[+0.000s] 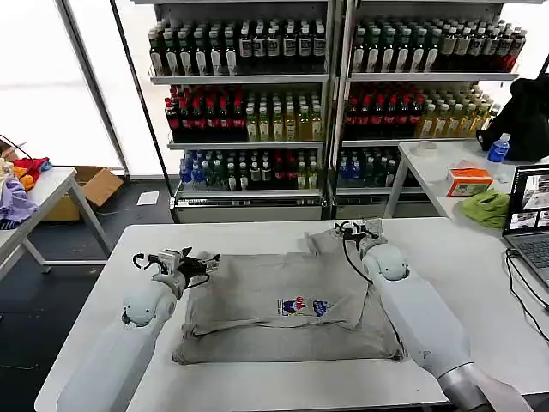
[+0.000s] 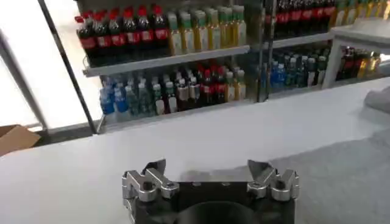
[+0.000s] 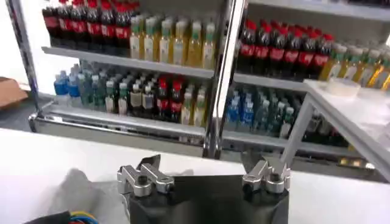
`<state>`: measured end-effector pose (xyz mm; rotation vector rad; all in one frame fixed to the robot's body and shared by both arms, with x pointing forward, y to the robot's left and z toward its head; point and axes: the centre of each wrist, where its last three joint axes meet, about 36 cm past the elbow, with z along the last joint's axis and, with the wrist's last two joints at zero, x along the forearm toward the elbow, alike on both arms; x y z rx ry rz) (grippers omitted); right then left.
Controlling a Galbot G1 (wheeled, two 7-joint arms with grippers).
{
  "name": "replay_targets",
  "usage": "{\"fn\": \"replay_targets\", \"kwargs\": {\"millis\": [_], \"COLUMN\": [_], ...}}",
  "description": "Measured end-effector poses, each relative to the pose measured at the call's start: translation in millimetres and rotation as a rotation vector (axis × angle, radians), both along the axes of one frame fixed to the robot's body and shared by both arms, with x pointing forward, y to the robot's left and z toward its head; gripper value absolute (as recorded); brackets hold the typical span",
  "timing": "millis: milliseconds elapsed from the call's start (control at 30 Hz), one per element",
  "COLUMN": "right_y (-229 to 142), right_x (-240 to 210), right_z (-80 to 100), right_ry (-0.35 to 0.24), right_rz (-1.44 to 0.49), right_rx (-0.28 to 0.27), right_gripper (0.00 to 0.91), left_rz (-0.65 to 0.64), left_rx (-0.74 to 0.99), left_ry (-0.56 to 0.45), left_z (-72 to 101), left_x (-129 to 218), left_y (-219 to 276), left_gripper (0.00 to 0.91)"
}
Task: Fold and organize the clothes.
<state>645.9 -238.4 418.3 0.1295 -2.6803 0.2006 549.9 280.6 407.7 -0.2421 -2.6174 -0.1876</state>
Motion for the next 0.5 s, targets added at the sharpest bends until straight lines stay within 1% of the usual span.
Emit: {"fn": "replay_targets", "kwargs": {"millis": [100, 267, 500], "right_y": [1.6, 4.9, 11.6], "right_x": [2.5, 8.4, 9.0], "right_z": [-5.4, -8.6, -18.3], "right_ry": [0.015, 0.026, 0.049], "right_rz": [-0.001, -0.003, 0.001], "right_rx": [0.001, 0.004, 0.010], "right_gripper": [0.907, 0.907, 0.907], "left_rz": [0.008, 0.017, 0.025], "left_rx": [0.005, 0.012, 0.015], "left_ry": [0.004, 0.015, 0.029], "left_z": [-0.4, -2.7, -5.8], "left_x": [4.2, 8.7, 9.6], "left_y": [1.9, 4.2, 5.1], "left_gripper": [0.907, 0.907, 0.907]}}
